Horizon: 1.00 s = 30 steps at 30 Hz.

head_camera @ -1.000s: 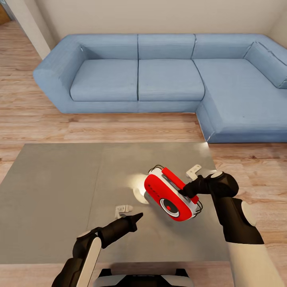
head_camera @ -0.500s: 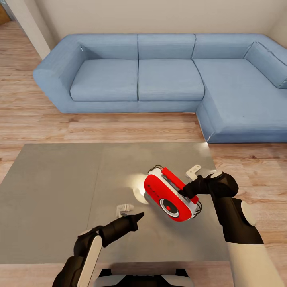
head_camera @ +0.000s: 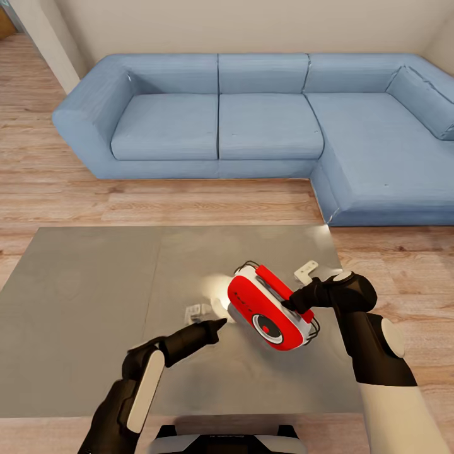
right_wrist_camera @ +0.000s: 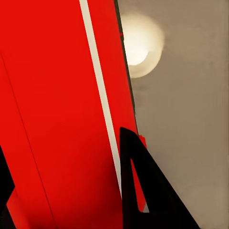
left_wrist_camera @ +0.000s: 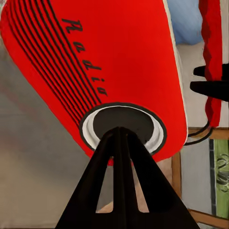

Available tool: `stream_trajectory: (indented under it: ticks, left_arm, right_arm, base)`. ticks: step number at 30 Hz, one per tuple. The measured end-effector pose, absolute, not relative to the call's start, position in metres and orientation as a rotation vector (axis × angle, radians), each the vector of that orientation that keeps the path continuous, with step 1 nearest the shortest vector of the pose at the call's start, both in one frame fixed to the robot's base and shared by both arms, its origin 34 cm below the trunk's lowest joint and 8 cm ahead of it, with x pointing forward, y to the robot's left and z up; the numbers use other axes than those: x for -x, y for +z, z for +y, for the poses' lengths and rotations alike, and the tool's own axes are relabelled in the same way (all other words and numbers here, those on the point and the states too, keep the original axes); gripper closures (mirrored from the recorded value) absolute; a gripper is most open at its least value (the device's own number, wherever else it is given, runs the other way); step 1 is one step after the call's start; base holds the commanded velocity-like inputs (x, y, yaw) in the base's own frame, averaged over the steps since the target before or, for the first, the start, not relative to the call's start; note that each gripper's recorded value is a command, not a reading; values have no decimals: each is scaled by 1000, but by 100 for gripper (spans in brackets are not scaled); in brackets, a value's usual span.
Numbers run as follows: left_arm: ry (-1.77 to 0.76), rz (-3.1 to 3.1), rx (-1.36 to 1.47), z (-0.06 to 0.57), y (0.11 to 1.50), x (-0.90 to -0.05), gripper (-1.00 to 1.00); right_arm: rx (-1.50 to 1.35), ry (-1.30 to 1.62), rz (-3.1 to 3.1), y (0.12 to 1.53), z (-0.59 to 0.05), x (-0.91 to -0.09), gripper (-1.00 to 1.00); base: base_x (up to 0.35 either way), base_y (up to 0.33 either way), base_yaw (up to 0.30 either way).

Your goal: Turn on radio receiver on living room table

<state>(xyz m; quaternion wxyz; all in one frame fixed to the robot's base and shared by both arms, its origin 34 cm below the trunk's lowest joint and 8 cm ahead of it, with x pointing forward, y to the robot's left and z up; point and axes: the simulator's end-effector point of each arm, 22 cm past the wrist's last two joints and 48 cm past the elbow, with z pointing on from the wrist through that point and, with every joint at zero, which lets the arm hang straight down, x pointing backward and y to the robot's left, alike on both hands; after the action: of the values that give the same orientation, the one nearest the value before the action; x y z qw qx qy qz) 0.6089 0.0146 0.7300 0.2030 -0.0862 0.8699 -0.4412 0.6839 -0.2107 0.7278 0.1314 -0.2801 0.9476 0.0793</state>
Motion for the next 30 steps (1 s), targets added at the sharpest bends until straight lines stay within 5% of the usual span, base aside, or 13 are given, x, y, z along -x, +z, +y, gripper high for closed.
stream_trajectory:
  ticks: [30]
  left_arm:
    - [-1251,2523,295,-22,681,-627,100]
  right_arm:
    - [732,355,2817,730,-199,-670,100]
  base:
    - [0,0,0]
